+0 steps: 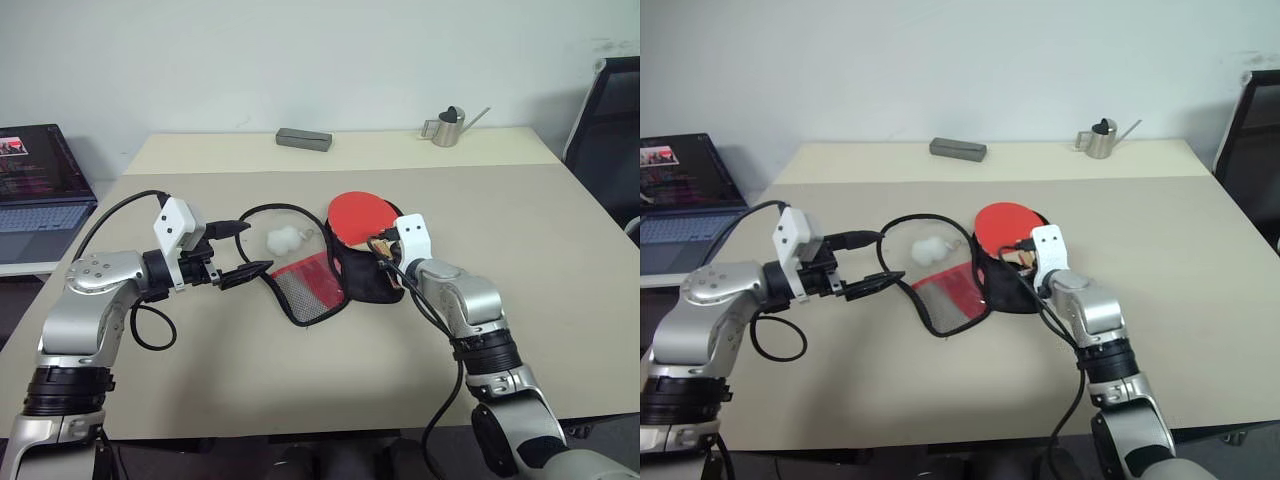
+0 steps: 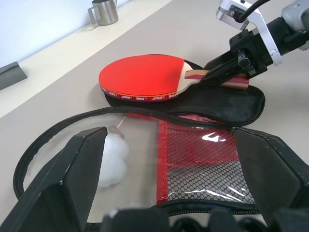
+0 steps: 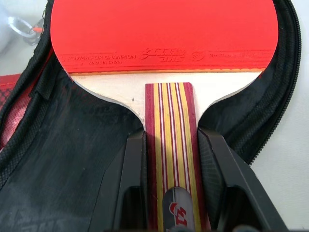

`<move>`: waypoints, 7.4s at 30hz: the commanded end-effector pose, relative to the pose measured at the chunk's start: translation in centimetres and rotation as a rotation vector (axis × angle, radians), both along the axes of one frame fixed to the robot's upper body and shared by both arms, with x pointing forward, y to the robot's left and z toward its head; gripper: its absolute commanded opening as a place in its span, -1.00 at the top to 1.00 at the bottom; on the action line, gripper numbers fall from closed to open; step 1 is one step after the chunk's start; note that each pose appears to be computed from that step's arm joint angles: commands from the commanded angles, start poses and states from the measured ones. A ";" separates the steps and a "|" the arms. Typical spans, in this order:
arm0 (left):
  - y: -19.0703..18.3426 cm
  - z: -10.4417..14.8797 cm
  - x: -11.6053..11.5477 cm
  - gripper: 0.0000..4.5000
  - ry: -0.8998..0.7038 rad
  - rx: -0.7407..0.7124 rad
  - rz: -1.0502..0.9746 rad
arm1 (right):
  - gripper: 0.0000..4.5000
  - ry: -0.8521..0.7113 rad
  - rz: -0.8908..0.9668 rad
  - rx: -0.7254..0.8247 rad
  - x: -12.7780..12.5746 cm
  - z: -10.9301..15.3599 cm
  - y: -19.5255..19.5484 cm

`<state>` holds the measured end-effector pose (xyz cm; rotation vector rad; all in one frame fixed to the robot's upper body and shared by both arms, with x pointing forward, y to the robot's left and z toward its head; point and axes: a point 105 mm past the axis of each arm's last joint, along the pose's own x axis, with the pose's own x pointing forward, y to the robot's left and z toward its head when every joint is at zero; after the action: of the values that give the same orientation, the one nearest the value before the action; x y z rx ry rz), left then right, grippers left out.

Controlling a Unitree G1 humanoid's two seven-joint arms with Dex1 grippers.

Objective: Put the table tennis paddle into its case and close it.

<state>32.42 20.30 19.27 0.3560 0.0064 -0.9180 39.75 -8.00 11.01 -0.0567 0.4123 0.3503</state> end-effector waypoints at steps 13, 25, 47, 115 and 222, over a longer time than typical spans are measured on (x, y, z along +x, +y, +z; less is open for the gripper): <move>0.0 1.2 -0.3 -1.00 -0.061 0.011 -0.002 | 0.53 -0.043 -0.001 0.007 -1.0 1.2 0.3; -0.4 1.0 0.0 -1.00 -0.061 0.004 -0.008 | 0.53 -0.070 -0.039 -0.054 -1.5 1.4 -1.4; -0.3 1.0 0.2 -1.00 -0.066 0.008 -0.007 | -0.03 -0.029 -0.113 0.007 -1.5 0.7 -1.5; -1.2 -6.2 6.4 -1.00 0.083 0.011 0.083 | 0.41 -0.285 0.597 -0.037 -8.0 12.5 -8.9; -8.1 -1.0 1.0 -1.00 0.008 -0.066 -0.244 | -0.74 0.144 0.180 0.163 1.0 -0.2 -5.0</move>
<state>33.44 12.24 16.81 0.2644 -0.0021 -1.1583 40.85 -14.43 10.81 0.0899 0.5118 0.5184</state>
